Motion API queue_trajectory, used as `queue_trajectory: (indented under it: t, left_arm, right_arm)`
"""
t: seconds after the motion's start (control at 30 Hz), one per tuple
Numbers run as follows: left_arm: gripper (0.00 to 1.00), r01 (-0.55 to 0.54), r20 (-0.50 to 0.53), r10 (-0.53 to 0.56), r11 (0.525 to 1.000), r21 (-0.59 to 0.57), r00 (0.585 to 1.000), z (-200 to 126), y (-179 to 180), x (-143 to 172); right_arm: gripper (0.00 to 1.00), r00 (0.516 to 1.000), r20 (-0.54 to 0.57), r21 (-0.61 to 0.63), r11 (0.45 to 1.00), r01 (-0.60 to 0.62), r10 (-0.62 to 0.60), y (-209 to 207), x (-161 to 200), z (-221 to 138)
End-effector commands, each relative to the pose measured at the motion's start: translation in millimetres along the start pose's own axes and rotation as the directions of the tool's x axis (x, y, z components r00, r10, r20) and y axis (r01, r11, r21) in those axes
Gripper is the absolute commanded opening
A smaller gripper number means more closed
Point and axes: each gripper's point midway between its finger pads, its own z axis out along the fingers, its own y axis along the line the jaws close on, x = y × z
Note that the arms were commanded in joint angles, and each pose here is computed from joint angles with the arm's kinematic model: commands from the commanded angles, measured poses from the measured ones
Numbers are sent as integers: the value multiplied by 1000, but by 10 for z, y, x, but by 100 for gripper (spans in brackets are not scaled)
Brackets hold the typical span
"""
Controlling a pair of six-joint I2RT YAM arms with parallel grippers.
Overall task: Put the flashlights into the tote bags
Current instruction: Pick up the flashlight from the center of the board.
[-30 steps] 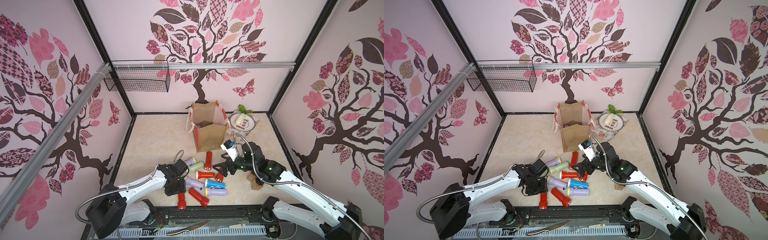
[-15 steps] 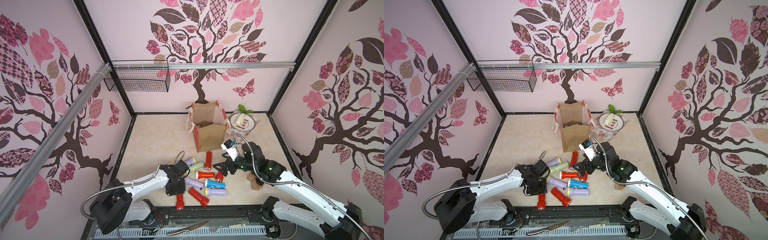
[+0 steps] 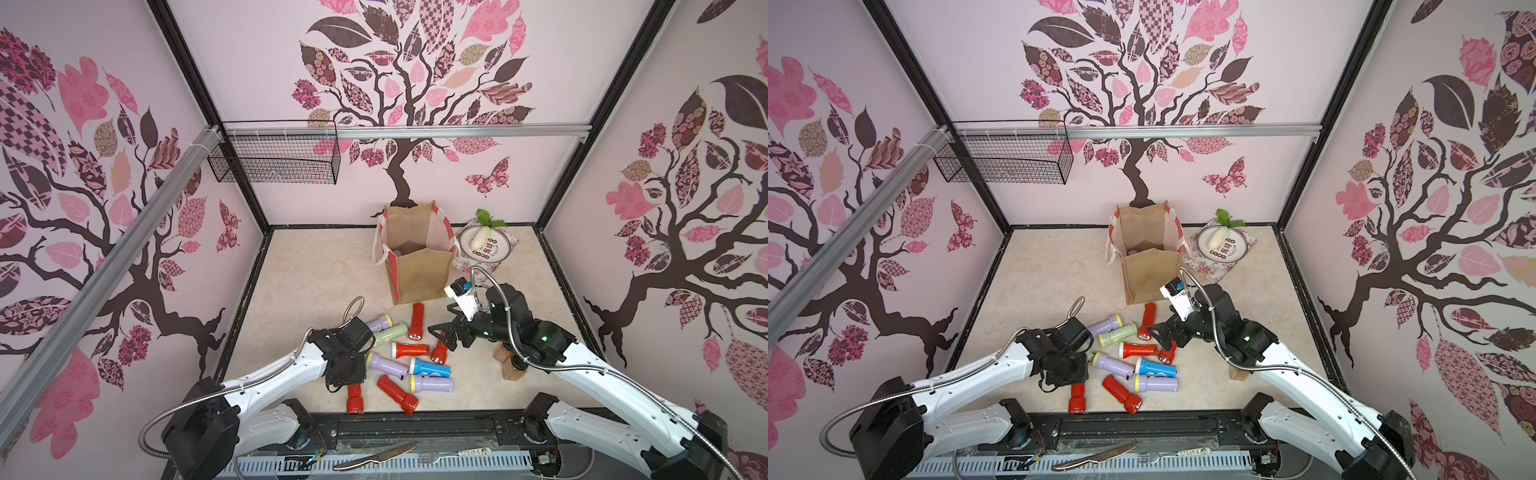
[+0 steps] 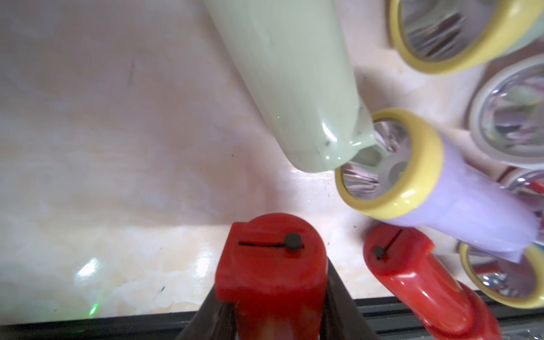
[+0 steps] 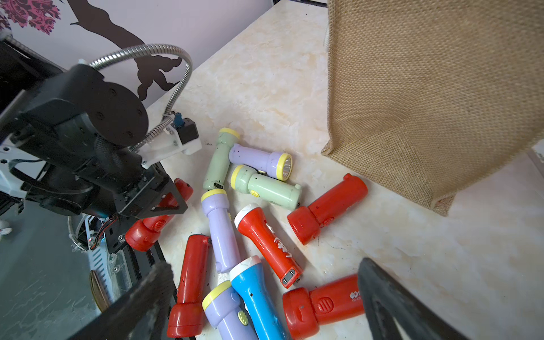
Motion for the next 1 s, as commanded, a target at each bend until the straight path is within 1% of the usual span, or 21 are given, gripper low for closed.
queue_trajectory:
  t: [0.0,0.17,0.33,0.43,0.6,0.77,0.87,0.97]
  left_arm:
    - [0,-5,92,4,1000,16,996,-382,-59,-247]
    - [0,-18,184,4,997,72,983,-866,-132,-516]
    - [0,-66,284,37,994,92,958,-1385,-313,-825]
    - [0,-98,343,57,990,103,938,-1672,-458,-1043]
    - [0,-154,450,77,979,135,890,-2152,-743,-1456]
    - [0,-200,530,84,966,165,844,-2430,-1046,-1871]
    - [0,-222,557,88,959,176,825,-2496,-1228,-2104]
    - [0,-256,596,88,945,204,798,-2634,-1442,-2330]
  right_arm:
    - [100,999,47,14,1000,15,-15,32,-200,-120]
    - [100,999,50,13,1000,3,-3,39,-261,-116]
    - [100,998,67,13,1000,4,-5,60,-365,-150]
    - [100,997,75,25,1000,6,-8,54,-422,-178]
    - [100,998,68,50,999,10,-14,23,-427,-212]
    - [100,998,67,54,999,-5,2,17,-422,-223]
    - [100,998,62,47,999,-14,11,33,-437,-223]
    - [100,998,64,50,999,-19,16,31,-456,-230]
